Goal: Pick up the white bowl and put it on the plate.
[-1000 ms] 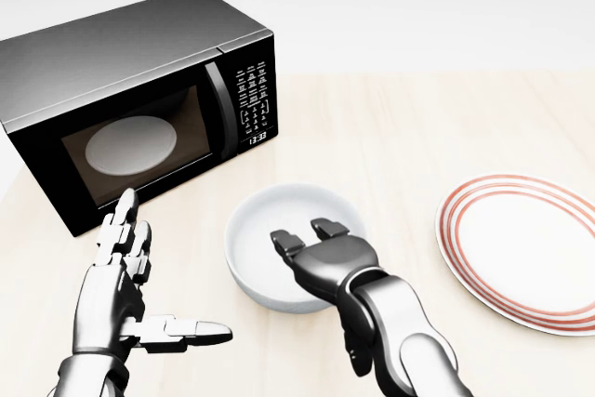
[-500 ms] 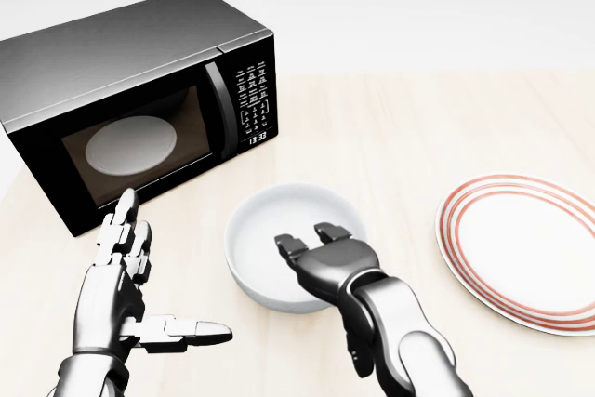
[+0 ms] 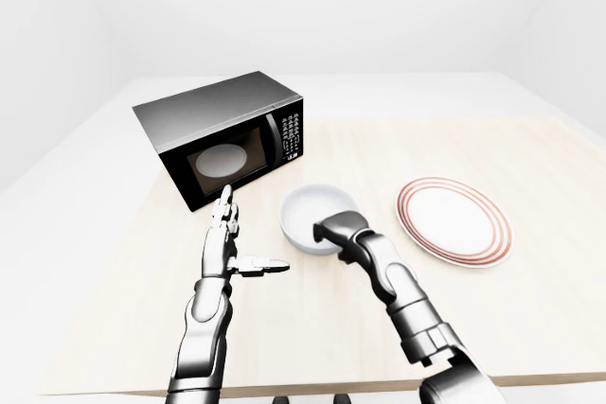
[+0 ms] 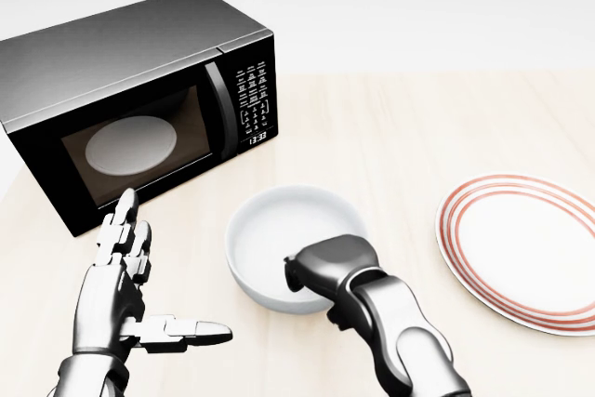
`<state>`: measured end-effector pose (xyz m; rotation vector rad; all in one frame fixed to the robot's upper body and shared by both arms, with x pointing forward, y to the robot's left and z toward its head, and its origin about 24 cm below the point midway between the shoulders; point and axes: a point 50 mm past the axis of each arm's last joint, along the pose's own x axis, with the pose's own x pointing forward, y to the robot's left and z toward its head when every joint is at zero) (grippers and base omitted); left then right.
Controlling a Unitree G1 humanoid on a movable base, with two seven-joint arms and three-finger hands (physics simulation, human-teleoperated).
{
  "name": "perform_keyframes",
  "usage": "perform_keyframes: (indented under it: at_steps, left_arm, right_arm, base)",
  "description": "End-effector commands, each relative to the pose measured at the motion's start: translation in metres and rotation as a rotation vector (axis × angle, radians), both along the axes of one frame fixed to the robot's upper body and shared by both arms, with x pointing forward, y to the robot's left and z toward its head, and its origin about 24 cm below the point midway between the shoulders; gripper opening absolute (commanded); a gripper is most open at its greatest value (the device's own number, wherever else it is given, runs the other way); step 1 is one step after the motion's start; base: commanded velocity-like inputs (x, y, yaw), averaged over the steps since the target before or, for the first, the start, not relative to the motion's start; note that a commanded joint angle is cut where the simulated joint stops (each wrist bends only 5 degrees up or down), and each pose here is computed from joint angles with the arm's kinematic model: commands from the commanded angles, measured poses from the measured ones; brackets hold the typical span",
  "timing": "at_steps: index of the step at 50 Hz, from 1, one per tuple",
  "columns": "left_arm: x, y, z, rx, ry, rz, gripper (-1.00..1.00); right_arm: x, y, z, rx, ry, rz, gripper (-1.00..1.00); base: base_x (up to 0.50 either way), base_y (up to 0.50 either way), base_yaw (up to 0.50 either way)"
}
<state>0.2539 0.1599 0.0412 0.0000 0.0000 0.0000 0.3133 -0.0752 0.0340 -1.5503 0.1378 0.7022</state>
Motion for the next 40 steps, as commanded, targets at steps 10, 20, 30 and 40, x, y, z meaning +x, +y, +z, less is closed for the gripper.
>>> perform_keyframes:
  at_steps: [10,20,30,40]
  left_arm:
    - [0.0,0.0,0.0,0.0,0.0,0.0,1.0]
    - [0.0,0.0,0.0,0.0,0.0,0.0,1.0]
    - [0.0,0.0,0.0,0.0,0.0,0.0,1.0]
    - [0.0,0.0,0.0,0.0,0.0,0.0,1.0]
  right_arm:
    - [-0.003,-0.001,-0.008,-0.015,0.026,0.0,-1.0]
    - [0.002,-0.001,0.007,0.016,-0.012,-0.004,-1.0]
    - [0.015,-0.001,0.064,0.082,-0.133,-0.027,-1.0]
    - [0.014,0.0,0.104,0.129,-0.225,-0.031,-1.0]
  base:
    - [0.0,0.0,0.0]
    - [0.0,0.0,0.0]
    - [0.0,0.0,0.0]
    - [0.0,0.0,0.0]
